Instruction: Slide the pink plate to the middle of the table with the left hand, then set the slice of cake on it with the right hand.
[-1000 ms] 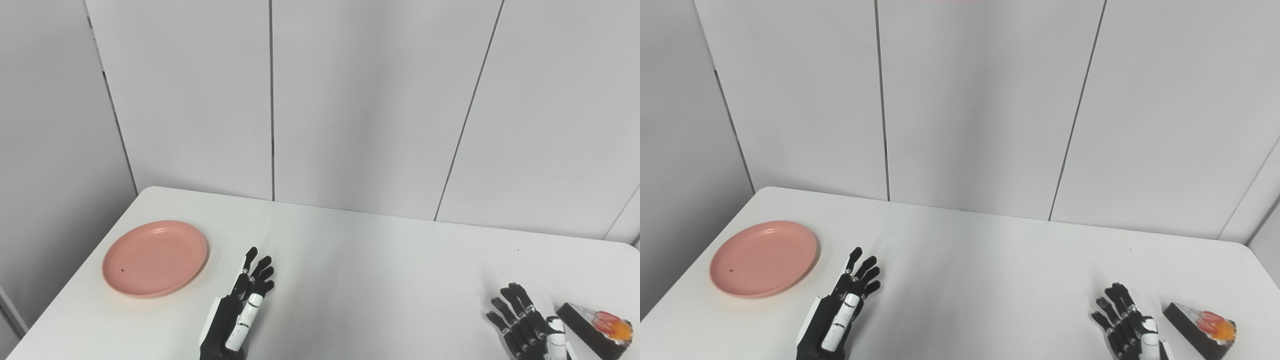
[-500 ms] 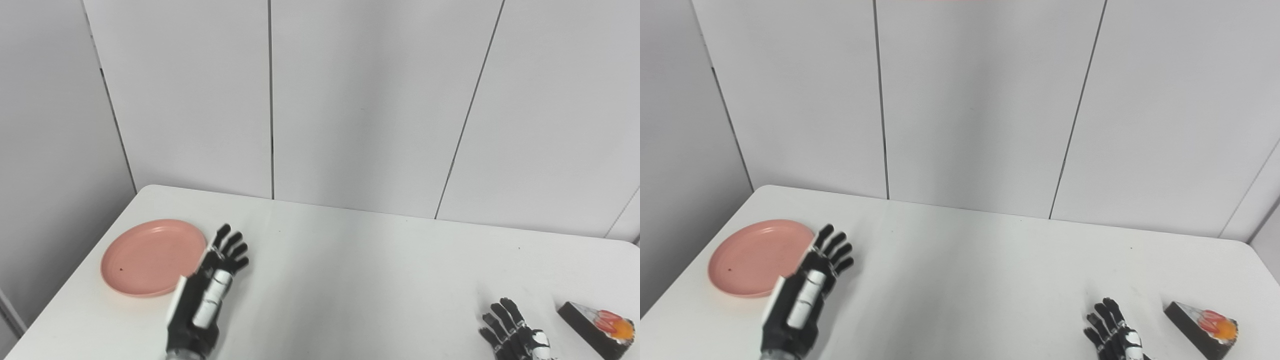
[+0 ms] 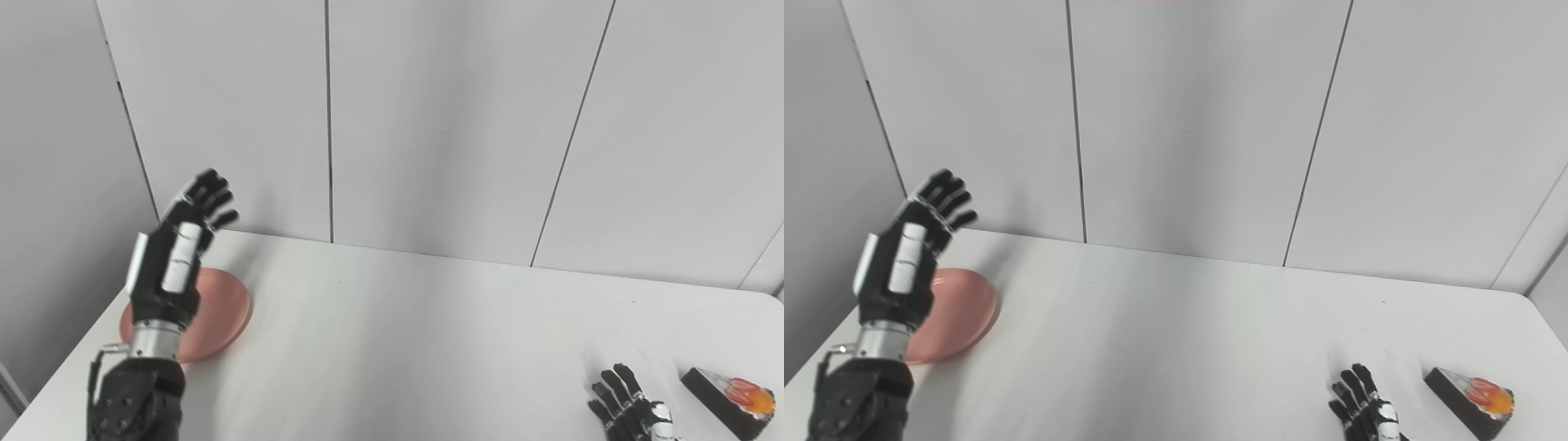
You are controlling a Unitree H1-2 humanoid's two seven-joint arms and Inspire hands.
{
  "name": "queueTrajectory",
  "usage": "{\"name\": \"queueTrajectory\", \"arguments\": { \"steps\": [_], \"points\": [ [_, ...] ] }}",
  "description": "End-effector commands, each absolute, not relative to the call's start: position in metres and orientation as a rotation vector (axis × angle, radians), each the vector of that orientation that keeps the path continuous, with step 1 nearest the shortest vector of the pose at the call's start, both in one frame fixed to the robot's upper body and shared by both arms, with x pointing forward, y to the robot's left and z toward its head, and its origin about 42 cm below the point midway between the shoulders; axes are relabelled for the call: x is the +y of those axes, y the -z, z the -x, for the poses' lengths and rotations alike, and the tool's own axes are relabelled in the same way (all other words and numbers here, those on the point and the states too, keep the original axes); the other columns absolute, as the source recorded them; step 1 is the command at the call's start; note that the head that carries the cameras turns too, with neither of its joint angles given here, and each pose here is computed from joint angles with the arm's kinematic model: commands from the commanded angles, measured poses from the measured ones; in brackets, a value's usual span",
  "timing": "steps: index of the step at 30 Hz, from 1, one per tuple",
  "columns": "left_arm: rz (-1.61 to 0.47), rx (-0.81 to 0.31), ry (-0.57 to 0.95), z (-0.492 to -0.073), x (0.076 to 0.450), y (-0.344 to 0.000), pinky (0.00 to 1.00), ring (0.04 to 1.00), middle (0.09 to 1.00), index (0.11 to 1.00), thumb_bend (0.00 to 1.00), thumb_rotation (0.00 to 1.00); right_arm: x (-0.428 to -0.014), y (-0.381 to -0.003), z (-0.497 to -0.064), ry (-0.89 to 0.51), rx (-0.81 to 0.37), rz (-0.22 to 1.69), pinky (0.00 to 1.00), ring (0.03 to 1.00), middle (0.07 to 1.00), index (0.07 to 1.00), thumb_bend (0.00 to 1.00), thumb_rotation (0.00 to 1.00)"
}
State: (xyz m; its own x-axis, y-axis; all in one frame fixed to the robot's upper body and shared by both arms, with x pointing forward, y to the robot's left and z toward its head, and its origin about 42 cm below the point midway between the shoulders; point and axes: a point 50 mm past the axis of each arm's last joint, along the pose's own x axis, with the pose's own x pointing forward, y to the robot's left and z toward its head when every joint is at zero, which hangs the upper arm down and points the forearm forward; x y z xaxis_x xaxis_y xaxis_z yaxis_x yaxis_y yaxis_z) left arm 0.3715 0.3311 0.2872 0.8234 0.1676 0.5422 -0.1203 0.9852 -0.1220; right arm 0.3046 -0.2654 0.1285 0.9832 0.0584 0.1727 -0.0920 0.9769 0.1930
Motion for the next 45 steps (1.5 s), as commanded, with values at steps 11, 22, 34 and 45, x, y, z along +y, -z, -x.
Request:
{"name": "queueTrajectory", "arguments": {
  "steps": [11,22,34,45],
  "points": [
    [-0.123,-0.597,-0.244,-0.400,0.413,-0.335,0.82,0.856,0.859,0.820,0.83,0.78,-0.269,-0.129,-0.310,-0.085,-0.167,-0.214,0.90,0.908,0.903,0.923,0.73,0.94],
    [-0.129,-0.507,-0.349,-0.425,0.493,-0.314,0.86,0.912,0.909,0.855,0.85,0.80,-0.272,-0.129,-0.308,-0.085,-0.163,-0.217,0.89,0.894,0.890,0.920,0.74,0.93],
    [0.051,-0.351,-0.382,-0.436,0.519,-0.255,0.82,0.887,0.880,0.836,0.86,0.72,-0.273,-0.131,-0.304,-0.088,-0.163,-0.201,0.86,0.882,0.873,0.906,0.73,0.94],
    [0.160,-0.257,-0.394,-0.440,0.499,-0.212,0.79,0.877,0.884,0.866,0.85,0.71,-0.274,-0.135,-0.299,-0.075,-0.166,-0.176,0.84,0.867,0.856,0.904,0.75,0.93]
  ]
}}
